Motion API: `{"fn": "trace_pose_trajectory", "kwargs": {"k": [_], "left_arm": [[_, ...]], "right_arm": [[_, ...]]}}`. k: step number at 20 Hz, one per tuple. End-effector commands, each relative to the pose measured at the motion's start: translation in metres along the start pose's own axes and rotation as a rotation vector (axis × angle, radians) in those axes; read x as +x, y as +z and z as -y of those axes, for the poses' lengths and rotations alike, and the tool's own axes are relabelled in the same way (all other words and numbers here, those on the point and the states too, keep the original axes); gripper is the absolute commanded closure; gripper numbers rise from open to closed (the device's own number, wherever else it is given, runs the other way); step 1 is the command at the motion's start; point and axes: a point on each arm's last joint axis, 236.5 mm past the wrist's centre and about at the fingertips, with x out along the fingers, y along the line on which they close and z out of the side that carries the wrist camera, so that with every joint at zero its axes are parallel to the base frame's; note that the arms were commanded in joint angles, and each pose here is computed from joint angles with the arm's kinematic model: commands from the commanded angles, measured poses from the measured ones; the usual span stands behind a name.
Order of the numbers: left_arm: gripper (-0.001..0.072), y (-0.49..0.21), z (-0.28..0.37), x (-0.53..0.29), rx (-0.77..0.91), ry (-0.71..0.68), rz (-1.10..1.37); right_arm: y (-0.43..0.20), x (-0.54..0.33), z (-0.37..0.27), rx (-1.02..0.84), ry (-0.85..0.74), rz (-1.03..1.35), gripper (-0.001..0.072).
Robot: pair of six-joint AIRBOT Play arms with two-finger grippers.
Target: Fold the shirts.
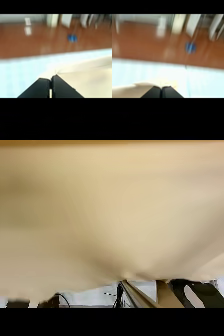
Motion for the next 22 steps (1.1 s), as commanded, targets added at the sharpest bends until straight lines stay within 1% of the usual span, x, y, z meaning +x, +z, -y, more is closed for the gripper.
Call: {"fn": "trace_pose_trajectory", "kwargs": {"k": [1,5,7,10,13,14,16,18,20,21,22], "left_arm": [[0.0685,-0.060,-0.049,0.056,-0.124,-0.024,-0.232],[0.0684,-0.140,-0.134,0.149,-0.374,-0.014,-0.418],[0.0684,-0.177,-0.171,0.192,-0.471,-0.007,-0.473],[0.0684,-0.209,-0.208,0.248,-0.574,0.006,-0.511],[0.0684,-0.214,-0.219,0.308,-0.633,-0.062,-0.437],[0.0684,-0.218,-0.224,0.324,-0.648,-0.062,-0.416],[0.0684,-0.234,-0.242,0.350,-0.673,-0.018,-0.398],[0.0683,-0.255,-0.253,0.366,-0.701,0.013,-0.419],[0.0683,-0.280,-0.252,0.375,-0.733,0.003,-0.483],[0.0682,-0.291,-0.249,0.376,-0.746,-0.008,-0.516],[0.0630,-0.298,-0.250,0.377,-0.759,-0.010,-0.534]], "right_arm": [[-0.062,0.100,-0.028,-0.049,0.120,-0.384,0.0683],[-0.124,0.248,-0.065,-0.028,0.244,-0.636,0.0682],[-0.151,0.297,-0.086,0.004,0.307,-0.688,0.0682],[-0.163,0.357,-0.110,0.080,0.367,-0.636,0.0682],[-0.152,0.401,-0.122,0.185,0.374,-0.518,0.0681],[-0.149,0.412,-0.124,0.215,0.373,-0.486,0.0682],[-0.149,0.434,-0.123,0.256,0.351,-0.444,0.0682],[-0.161,0.450,-0.124,0.286,0.337,-0.452,0.0681],[-0.185,0.458,-0.128,0.293,0.341,-0.515,0.0680],[-0.197,0.459,-0.130,0.288,0.345,-0.550,0.0668],[-0.204,0.458,-0.131,0.274,0.348,-0.575,0.0568]]}}
